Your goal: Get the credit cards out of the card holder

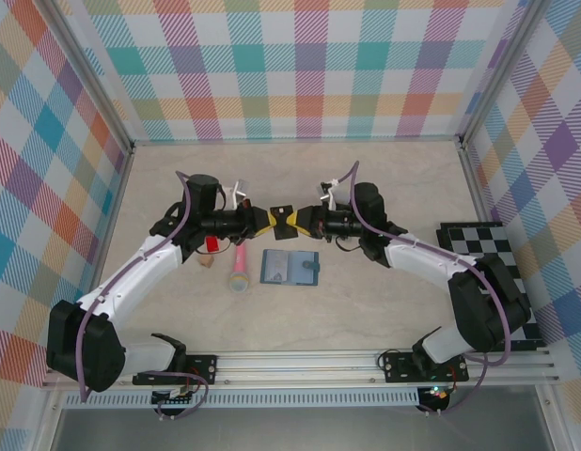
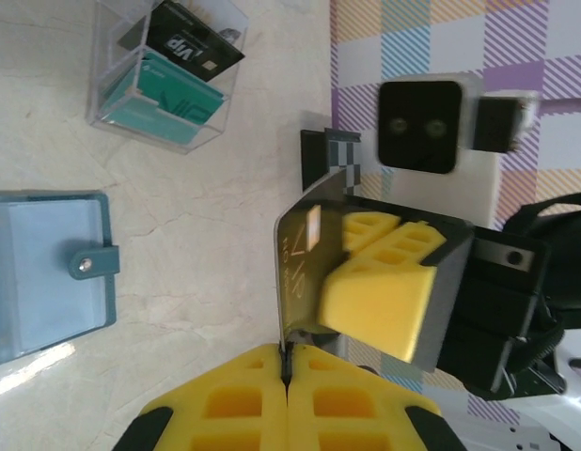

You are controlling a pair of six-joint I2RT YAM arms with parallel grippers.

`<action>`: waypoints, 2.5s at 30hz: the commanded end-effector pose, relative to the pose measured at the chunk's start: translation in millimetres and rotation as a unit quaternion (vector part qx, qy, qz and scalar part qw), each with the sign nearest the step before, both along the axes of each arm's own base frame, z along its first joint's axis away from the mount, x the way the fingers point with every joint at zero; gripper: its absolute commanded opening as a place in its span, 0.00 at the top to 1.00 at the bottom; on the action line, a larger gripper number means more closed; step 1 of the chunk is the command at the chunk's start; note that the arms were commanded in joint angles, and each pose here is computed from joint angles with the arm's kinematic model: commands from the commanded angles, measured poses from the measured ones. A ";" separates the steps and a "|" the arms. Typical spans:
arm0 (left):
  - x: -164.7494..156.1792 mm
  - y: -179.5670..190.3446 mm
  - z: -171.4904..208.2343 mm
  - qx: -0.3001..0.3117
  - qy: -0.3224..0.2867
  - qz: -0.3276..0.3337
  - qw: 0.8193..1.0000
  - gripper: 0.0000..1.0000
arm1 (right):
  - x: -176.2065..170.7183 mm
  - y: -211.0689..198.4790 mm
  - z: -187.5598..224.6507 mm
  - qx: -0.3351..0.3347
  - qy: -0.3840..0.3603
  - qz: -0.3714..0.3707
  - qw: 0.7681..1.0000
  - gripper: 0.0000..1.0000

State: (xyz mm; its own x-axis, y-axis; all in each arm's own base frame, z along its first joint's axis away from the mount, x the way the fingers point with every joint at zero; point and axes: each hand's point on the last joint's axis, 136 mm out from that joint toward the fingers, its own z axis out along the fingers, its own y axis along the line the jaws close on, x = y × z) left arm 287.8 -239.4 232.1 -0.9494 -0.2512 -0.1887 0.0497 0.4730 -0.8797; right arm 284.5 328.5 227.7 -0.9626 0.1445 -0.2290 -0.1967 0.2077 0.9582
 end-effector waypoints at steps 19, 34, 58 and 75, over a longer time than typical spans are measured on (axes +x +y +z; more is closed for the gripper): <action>-14.0 122.5 -63.8 0.353 0.006 0.125 0.927 0.00 | 66.0 -115.1 2.3 -0.455 -0.388 -0.019 0.801 1.00; -15.3 115.2 -67.6 0.343 -0.012 0.098 0.934 0.00 | 96.9 -122.5 -9.7 -0.511 -0.512 0.196 0.662 0.99; -22.8 102.7 -83.9 0.305 0.013 0.087 0.948 0.00 | 140.3 -120.8 -103.7 -0.548 -0.465 0.324 0.615 1.00; -23.7 103.4 -89.7 0.312 0.017 0.082 0.946 0.00 | 144.8 -126.4 -130.7 -0.562 -0.459 0.333 0.602 0.85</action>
State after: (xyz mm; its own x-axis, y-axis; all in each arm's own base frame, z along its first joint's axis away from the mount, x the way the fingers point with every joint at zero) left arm 264.0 -139.9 144.6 -0.9181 -0.2373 -0.3174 -0.0875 0.9025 -0.4217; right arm 428.0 200.6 102.7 -0.1234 -0.9472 -0.2960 -0.9333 0.2122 -0.2899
